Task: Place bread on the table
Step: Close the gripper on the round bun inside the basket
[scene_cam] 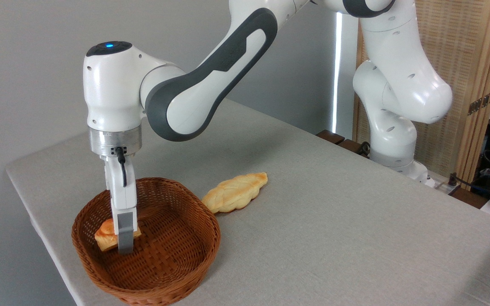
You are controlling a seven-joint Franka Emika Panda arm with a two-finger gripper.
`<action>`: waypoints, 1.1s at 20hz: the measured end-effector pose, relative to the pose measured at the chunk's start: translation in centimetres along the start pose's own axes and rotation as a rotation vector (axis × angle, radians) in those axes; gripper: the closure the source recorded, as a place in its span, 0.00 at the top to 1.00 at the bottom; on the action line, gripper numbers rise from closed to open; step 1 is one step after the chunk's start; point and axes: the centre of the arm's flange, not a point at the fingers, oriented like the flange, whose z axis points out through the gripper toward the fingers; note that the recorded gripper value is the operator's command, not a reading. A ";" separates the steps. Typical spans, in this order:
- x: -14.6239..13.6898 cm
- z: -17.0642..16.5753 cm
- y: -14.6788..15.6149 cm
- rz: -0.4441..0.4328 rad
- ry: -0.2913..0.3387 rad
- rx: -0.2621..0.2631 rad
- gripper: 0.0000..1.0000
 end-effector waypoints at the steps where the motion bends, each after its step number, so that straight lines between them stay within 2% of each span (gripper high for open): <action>1: 0.0 0.0 0.0 -0.001 0.000 0.000 1.00; 2: 0.0 0.0 0.0 -0.002 0.000 0.001 0.99; 4: 0.0 0.0 0.0 -0.002 0.001 0.001 0.85; 6: 0.0 0.0 0.0 -0.003 0.001 0.001 0.61; 7: 0.0 0.0 0.0 -0.003 0.001 0.001 0.51; 8: 0.0 0.0 0.0 -0.003 0.001 0.001 0.45; 22: 0.1 -0.3 -0.2 -0.006 0.004 0.005 0.42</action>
